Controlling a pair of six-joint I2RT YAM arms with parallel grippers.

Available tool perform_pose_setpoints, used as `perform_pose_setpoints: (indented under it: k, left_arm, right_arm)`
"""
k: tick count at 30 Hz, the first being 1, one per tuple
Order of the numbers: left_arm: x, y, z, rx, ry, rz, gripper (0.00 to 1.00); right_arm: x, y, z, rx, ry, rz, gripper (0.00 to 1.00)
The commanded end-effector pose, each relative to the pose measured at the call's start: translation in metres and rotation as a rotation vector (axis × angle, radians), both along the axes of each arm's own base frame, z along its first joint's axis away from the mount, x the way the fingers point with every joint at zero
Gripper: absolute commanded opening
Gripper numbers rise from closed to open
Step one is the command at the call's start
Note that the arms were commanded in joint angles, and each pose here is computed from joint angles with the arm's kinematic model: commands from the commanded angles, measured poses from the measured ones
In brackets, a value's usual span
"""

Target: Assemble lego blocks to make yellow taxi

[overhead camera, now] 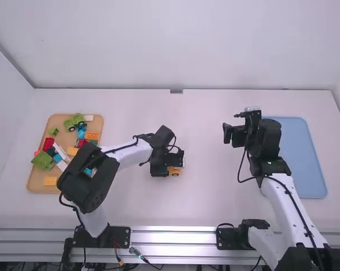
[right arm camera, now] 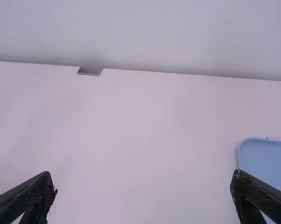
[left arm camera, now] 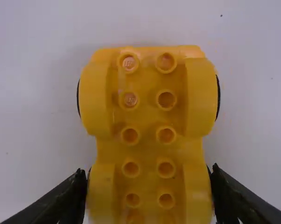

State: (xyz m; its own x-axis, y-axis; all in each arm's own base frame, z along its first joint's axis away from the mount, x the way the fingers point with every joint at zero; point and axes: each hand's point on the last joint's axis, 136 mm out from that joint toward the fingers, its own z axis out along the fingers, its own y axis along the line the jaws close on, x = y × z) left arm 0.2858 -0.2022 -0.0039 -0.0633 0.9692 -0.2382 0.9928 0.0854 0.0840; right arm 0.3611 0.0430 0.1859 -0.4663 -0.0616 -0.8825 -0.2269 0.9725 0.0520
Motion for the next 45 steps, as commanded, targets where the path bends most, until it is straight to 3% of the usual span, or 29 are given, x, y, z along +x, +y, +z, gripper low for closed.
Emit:
perform_pose_setpoints:
  k: [1, 2, 3, 4, 13, 18, 23, 25, 29, 31, 32, 37, 45]
  left_arm:
    - [-0.001, 0.001, 0.004, -0.006, -0.002, 0.004, 0.7]
    - [-0.001, 0.001, 0.004, -0.008, -0.005, 0.004, 0.72]
    - [-0.001, 0.0, 0.004, -0.009, -0.006, 0.004, 0.89]
    - [0.0, 0.0, 0.004, -0.009, -0.01, 0.004, 0.99]
    - [0.015, -0.013, 0.032, -0.054, -0.046, 0.0, 0.99]
    - [0.041, 0.004, 0.076, -0.072, -0.102, 0.093, 0.99]
    - [0.088, 0.058, 0.126, -0.146, -0.196, 0.501, 0.99]
    - [0.108, 0.104, 0.147, -0.212, -0.216, 0.787, 0.99]
    - [0.117, 0.175, 0.159, -0.297, -0.186, 1.208, 0.99]
    - [0.112, 0.229, 0.157, -0.353, -0.128, 1.549, 0.99]
    - [0.111, 0.233, 0.157, -0.356, -0.124, 1.572, 0.99]
    - [0.067, 0.335, 0.134, -0.392, -0.02, 2.132, 0.99]
    - [0.005, 0.4, 0.101, -0.473, 0.091, 2.685, 0.99]
  right_arm:
    - [0.006, 0.003, 0.016, 0.002, -0.033, 0.008, 0.99]
    - [0.006, 0.003, 0.016, 0.002, -0.033, 0.007, 0.99]
    - [0.006, 0.003, 0.016, 0.002, -0.033, 0.008, 0.99]
    - [0.006, 0.003, 0.016, 0.003, -0.032, 0.007, 0.99]
    - [0.006, 0.003, 0.017, 0.003, -0.035, 0.008, 0.99]
    - [0.007, 0.003, 0.017, 0.002, -0.036, 0.007, 0.99]
    - [0.006, 0.003, 0.017, 0.003, -0.036, 0.008, 0.99]
    - [0.007, 0.003, 0.017, 0.003, -0.037, 0.007, 0.99]
    - [0.007, 0.003, 0.017, 0.003, -0.037, 0.008, 0.99]
    - [0.007, 0.003, 0.018, 0.002, -0.04, 0.008, 0.99]
    - [0.007, 0.003, 0.018, 0.003, -0.041, 0.008, 0.99]
    - [0.007, 0.003, 0.018, 0.003, -0.04, 0.008, 0.99]
    - [0.007, 0.003, 0.018, 0.003, -0.041, 0.008, 0.99]
